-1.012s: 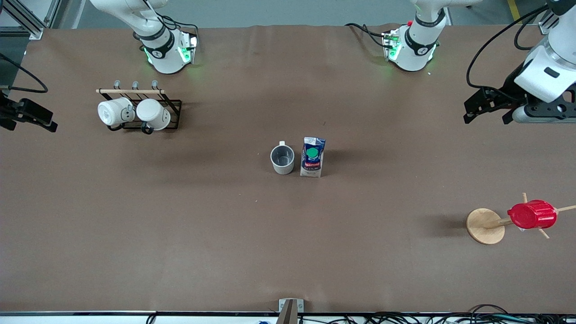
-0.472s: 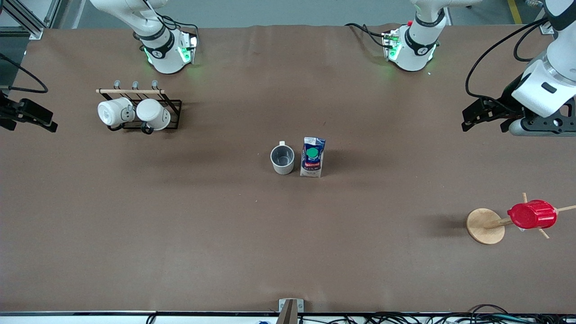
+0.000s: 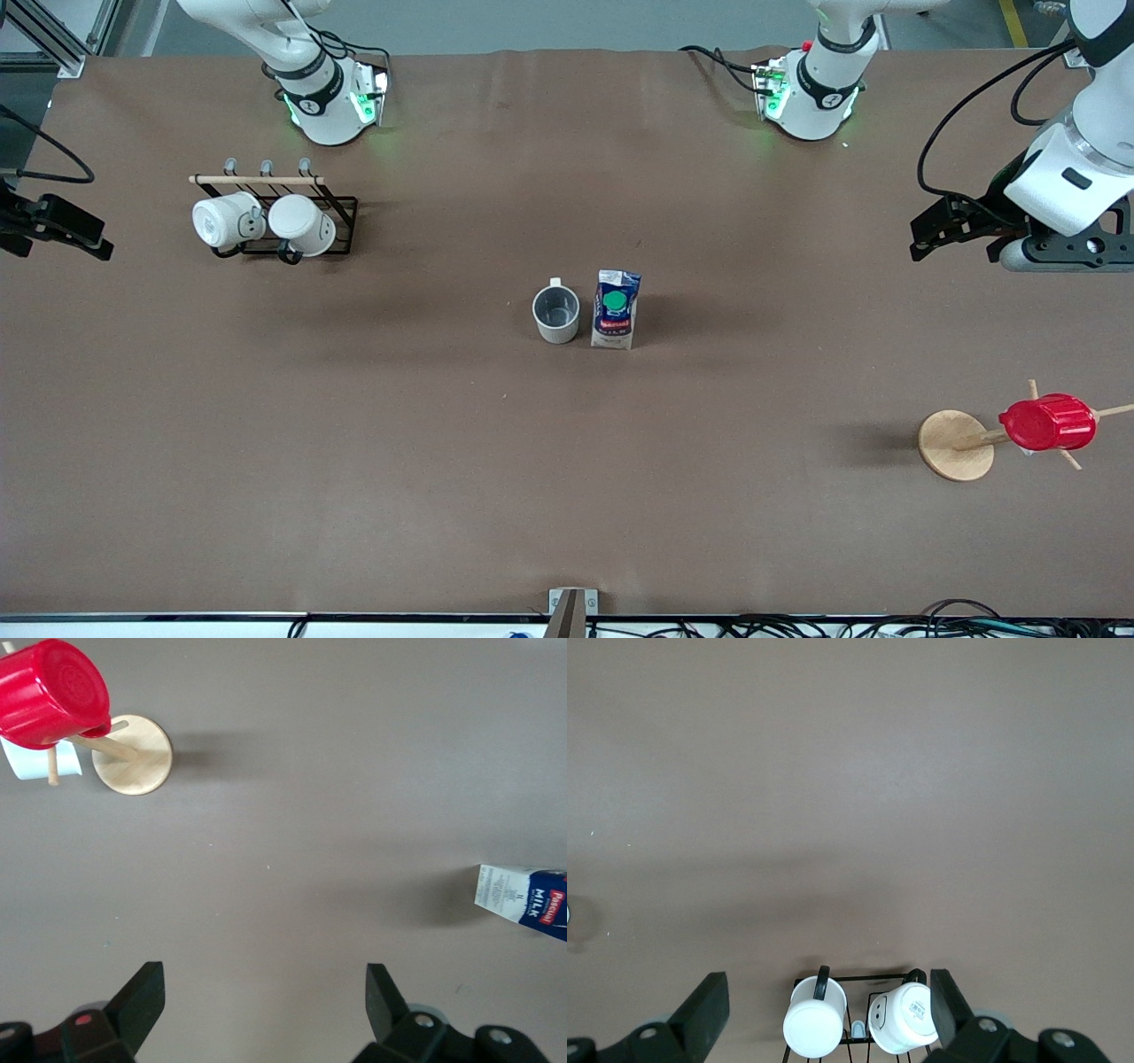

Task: Place cup and milk on table

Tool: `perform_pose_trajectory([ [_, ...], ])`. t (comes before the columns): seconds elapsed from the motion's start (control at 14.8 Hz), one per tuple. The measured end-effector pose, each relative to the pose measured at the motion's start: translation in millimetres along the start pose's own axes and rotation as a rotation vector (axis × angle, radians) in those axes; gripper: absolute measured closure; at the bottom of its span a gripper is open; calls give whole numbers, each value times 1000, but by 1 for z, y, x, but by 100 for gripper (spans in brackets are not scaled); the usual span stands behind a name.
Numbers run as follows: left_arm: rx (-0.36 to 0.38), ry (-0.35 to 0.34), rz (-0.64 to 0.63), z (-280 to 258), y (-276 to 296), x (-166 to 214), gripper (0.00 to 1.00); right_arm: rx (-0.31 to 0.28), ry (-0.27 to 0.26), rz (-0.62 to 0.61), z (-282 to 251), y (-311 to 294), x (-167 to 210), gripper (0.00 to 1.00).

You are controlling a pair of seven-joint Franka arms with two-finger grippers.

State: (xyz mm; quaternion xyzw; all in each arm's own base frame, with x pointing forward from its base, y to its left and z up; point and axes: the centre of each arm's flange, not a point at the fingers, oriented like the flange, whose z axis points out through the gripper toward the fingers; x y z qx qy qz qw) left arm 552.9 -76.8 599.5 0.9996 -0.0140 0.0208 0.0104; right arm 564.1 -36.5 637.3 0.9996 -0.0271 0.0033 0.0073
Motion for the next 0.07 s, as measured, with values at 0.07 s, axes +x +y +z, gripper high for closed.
perform_pose_trajectory([
  [0.07,3,0,1,0,0,0,0,0,0,0,0,0,0,0],
])
